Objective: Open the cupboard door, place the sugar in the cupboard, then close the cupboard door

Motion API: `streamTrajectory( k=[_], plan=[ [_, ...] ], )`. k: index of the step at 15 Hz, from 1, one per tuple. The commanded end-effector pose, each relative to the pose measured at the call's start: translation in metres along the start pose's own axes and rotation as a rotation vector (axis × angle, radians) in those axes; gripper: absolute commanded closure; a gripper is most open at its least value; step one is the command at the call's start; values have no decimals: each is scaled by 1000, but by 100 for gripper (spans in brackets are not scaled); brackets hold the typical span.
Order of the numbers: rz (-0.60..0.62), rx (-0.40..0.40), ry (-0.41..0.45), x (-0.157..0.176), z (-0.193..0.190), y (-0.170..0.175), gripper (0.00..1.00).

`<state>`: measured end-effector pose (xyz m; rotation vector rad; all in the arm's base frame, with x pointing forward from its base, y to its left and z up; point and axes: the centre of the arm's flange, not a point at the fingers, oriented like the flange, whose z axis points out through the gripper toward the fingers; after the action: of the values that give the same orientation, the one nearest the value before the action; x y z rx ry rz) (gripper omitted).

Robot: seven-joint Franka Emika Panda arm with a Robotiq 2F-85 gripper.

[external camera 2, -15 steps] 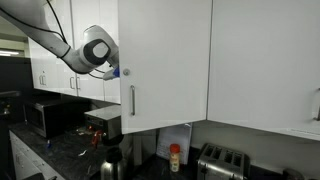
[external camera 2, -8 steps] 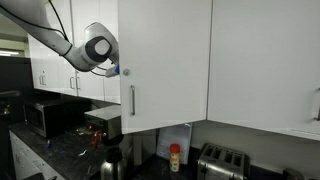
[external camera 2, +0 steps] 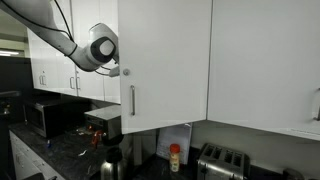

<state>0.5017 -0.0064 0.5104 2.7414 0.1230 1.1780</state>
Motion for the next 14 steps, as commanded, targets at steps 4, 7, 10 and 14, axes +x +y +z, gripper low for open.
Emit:
streamTrajectory(
  k=[4, 7, 10, 14],
  plan=[
    [21, -1, 55, 30, 23, 20, 68],
    [32, 5, 64, 37, 31, 24, 68],
    [44, 16, 69, 42, 37, 28, 68],
    [77, 37, 83, 46, 46, 28, 68]
  ],
)
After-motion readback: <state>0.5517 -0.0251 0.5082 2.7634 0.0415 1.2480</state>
